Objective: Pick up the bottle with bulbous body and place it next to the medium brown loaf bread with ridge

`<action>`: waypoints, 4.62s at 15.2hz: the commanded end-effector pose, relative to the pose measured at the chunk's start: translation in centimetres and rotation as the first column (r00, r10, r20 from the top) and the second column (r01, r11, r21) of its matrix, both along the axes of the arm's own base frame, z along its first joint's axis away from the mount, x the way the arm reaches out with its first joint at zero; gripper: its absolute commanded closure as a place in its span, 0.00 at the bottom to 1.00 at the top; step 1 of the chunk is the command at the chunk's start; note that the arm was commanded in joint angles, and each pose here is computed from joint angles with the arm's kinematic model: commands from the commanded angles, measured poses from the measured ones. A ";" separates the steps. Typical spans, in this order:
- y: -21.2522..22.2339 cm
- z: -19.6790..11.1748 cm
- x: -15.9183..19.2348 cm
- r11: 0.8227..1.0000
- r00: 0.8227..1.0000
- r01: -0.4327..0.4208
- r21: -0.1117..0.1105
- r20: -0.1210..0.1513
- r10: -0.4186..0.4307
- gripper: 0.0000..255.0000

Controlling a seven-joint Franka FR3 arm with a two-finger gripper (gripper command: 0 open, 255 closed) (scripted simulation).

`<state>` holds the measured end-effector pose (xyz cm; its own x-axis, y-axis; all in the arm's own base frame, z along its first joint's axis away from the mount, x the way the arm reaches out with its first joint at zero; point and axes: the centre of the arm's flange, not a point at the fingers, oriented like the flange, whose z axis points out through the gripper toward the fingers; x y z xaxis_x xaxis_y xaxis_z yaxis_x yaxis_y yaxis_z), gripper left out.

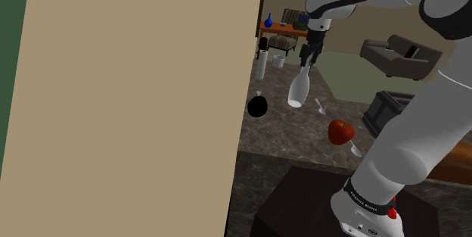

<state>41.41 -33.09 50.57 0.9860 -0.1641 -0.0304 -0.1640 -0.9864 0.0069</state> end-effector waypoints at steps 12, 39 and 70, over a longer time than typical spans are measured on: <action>-11.7 -5.4 4.9 1.000 1.000 -0.002 0.021 -0.011 0.002 0.00; -11.7 -5.2 4.8 1.000 1.000 -0.002 0.021 -0.011 0.002 1.00; -11.7 11.2 4.8 1.000 1.000 -0.002 0.021 -0.011 0.002 1.00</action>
